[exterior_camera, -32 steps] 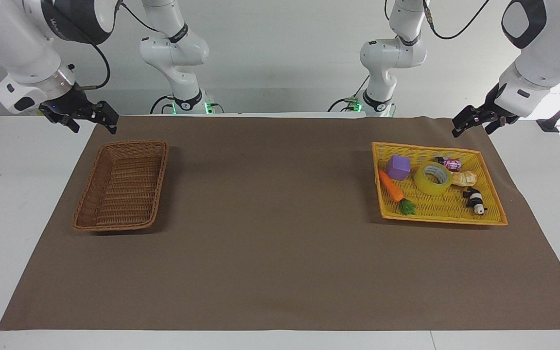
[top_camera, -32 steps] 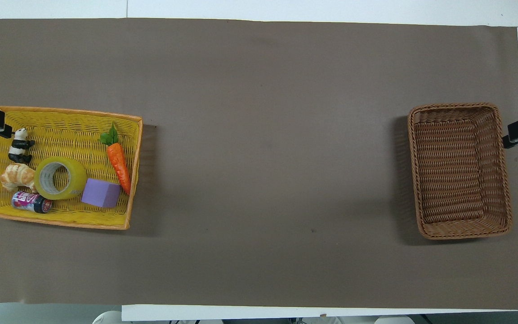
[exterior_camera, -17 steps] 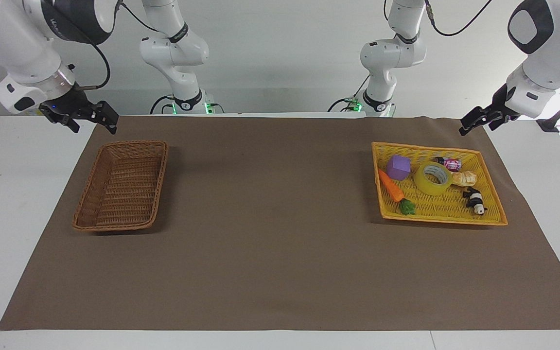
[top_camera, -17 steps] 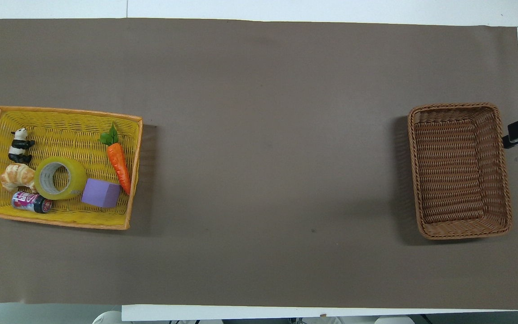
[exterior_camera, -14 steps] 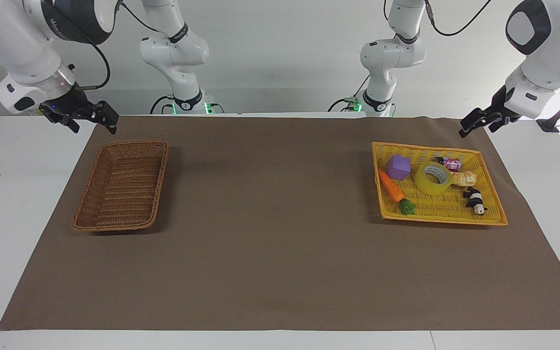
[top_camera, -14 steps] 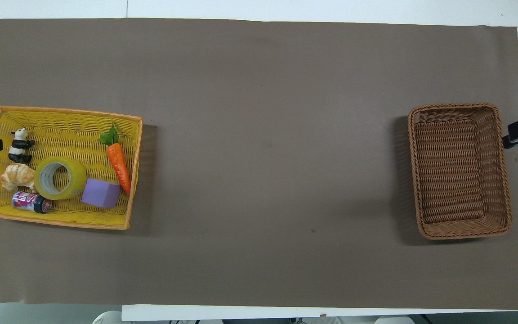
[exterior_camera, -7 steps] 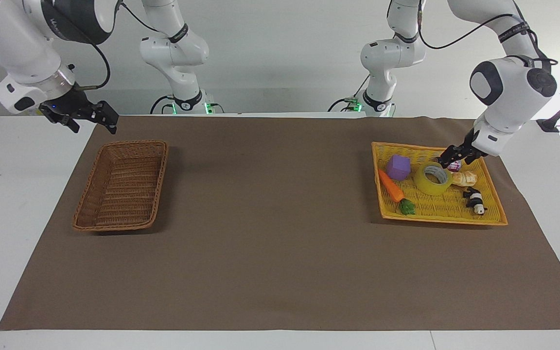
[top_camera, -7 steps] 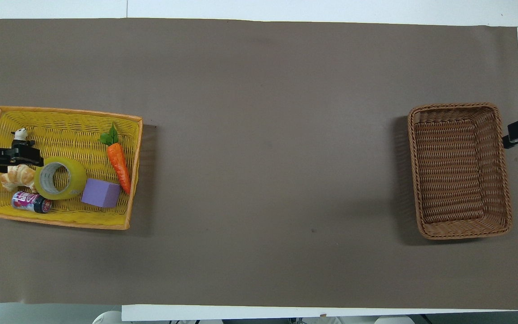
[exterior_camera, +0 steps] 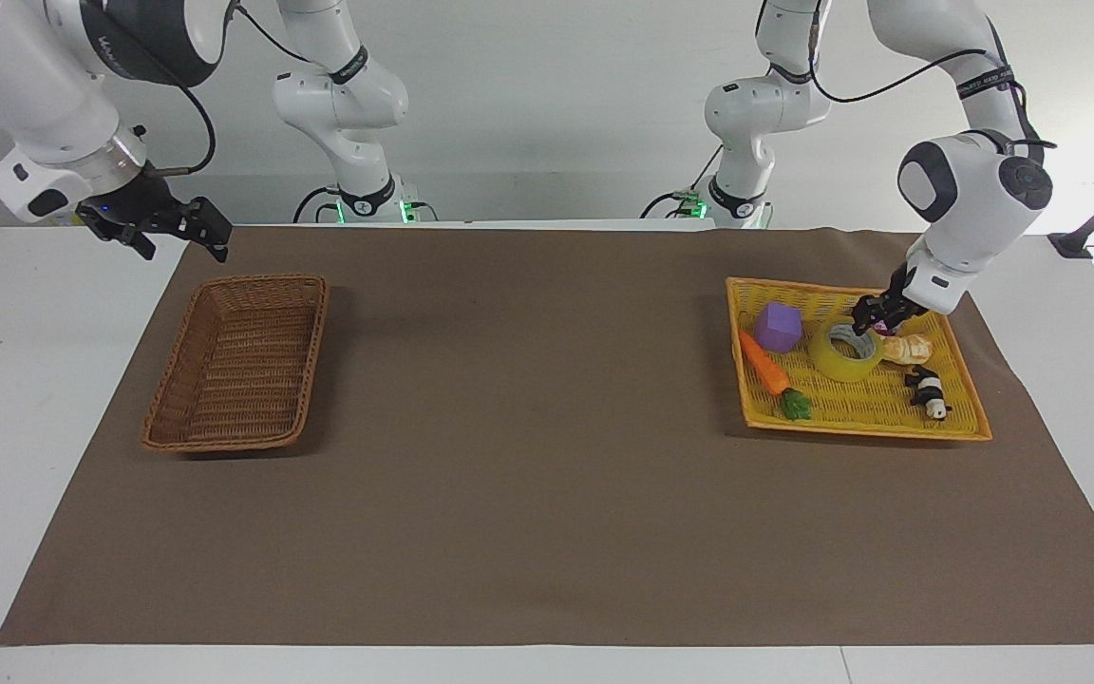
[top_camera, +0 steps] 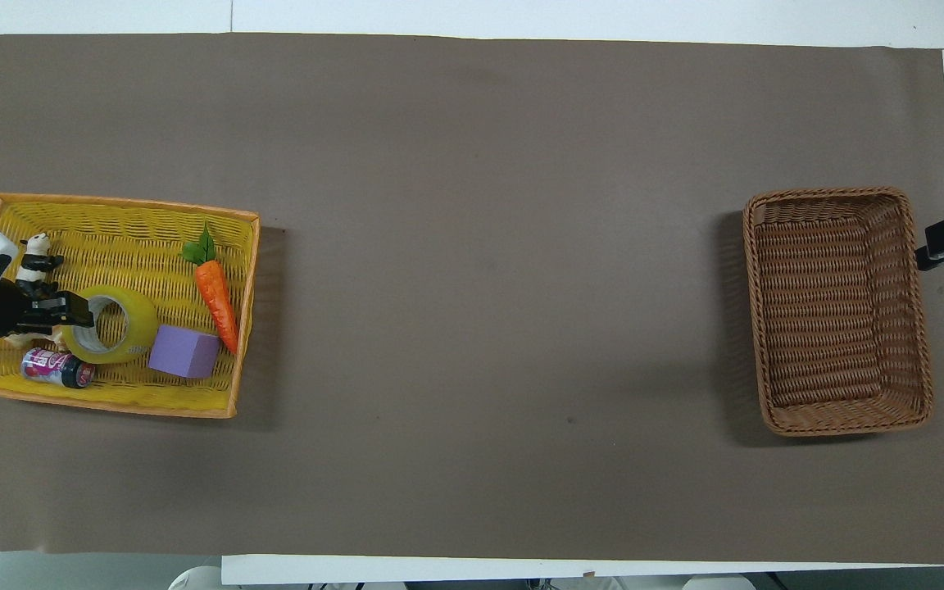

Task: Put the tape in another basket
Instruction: 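Reach the left gripper down into the yellow tray toward the tape roll, then grasp the yellow tape roll by its rim with the left gripper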

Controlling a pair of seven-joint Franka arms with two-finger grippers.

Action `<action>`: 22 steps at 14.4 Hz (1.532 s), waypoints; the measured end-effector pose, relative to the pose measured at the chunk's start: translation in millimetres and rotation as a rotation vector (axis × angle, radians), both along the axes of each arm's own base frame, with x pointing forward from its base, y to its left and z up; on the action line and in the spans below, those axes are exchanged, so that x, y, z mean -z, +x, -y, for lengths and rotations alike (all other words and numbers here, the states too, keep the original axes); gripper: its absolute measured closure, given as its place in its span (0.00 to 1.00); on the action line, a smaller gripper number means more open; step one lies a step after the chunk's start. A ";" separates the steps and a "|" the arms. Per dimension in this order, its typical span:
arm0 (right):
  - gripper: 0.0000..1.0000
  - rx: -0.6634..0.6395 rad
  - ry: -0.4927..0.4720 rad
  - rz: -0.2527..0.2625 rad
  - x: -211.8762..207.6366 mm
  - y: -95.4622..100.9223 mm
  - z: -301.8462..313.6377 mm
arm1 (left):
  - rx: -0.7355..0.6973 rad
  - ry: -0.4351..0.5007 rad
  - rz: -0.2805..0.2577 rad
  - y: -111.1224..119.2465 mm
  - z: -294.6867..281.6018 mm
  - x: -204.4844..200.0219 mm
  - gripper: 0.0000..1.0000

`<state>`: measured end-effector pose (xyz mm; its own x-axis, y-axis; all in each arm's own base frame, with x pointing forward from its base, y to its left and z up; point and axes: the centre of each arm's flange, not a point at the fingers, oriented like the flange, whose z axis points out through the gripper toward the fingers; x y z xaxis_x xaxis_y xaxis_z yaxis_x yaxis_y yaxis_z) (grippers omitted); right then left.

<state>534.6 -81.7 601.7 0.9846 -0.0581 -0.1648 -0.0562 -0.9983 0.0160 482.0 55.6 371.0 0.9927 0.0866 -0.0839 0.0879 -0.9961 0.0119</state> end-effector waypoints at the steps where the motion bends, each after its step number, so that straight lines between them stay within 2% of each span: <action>1: 0.00 0.000 0.000 0.000 0.0 0.0 0.0 | 0.000 0.000 -0.004 -2.2 0.3 4.5 0.43; 13: 0.00 0.000 0.000 0.000 0.0 0.0 0.0 | -0.035 -0.002 -0.021 -10.6 -14.4 16.0 0.45; 22: 0.00 0.000 0.000 0.000 0.0 0.0 0.0 | -0.047 -0.001 -0.012 -16.7 -17.3 28.5 0.45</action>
